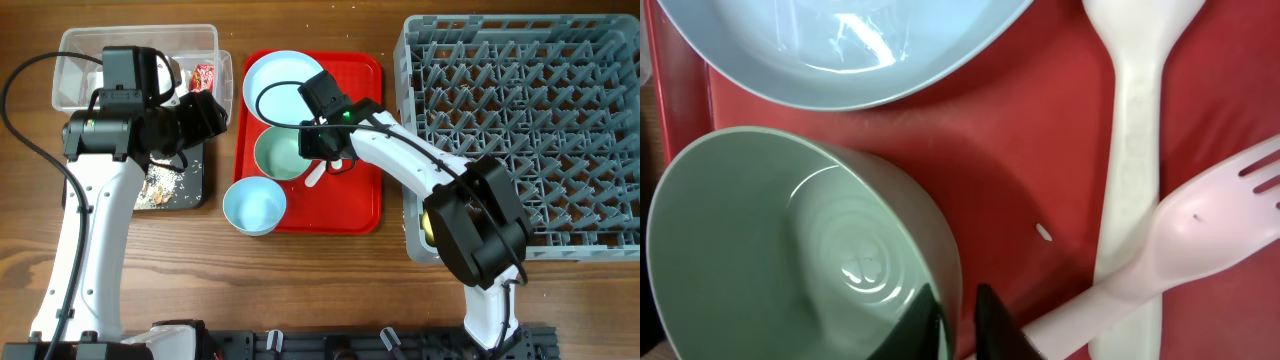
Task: Sort waste into correct bins and load items into the dishwasher rack
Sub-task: 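Grasp the green bowl on the red tray with the right gripper, then carry the green bowl to the rack's top left and set it upright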
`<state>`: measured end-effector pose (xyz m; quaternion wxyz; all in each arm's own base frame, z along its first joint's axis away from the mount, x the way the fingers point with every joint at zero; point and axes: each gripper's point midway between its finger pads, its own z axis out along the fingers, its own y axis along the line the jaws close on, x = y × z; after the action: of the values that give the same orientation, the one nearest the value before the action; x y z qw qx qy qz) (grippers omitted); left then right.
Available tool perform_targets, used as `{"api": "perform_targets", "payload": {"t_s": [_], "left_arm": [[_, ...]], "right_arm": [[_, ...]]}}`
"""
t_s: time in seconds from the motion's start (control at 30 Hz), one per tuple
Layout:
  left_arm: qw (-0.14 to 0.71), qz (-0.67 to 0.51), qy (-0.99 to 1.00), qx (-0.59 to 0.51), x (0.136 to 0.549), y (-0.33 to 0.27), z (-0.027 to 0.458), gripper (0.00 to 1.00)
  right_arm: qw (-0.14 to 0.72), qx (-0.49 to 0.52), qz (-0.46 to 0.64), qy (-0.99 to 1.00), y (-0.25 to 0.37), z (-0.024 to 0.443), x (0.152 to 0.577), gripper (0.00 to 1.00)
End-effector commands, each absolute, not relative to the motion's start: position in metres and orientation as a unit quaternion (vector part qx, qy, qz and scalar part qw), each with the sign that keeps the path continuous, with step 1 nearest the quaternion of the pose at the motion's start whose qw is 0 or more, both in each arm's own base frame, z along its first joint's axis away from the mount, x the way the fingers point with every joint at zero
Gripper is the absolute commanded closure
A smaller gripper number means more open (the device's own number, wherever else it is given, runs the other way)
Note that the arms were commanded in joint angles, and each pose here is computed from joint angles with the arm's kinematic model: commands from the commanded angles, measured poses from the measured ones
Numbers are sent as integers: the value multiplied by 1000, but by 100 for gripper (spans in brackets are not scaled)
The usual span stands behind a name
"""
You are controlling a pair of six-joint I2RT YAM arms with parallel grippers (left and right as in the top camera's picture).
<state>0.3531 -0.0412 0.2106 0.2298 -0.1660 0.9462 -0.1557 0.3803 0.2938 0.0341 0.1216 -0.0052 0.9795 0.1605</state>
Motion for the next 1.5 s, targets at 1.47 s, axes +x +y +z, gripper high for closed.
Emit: {"api": "perform_targets", "payload": {"t_s": [1.47], "left_arm": [[243,-155,943,-165,355,-39,219,0]], "right_arm": [[221,-141,-572,778,13,200,455,96]]}}
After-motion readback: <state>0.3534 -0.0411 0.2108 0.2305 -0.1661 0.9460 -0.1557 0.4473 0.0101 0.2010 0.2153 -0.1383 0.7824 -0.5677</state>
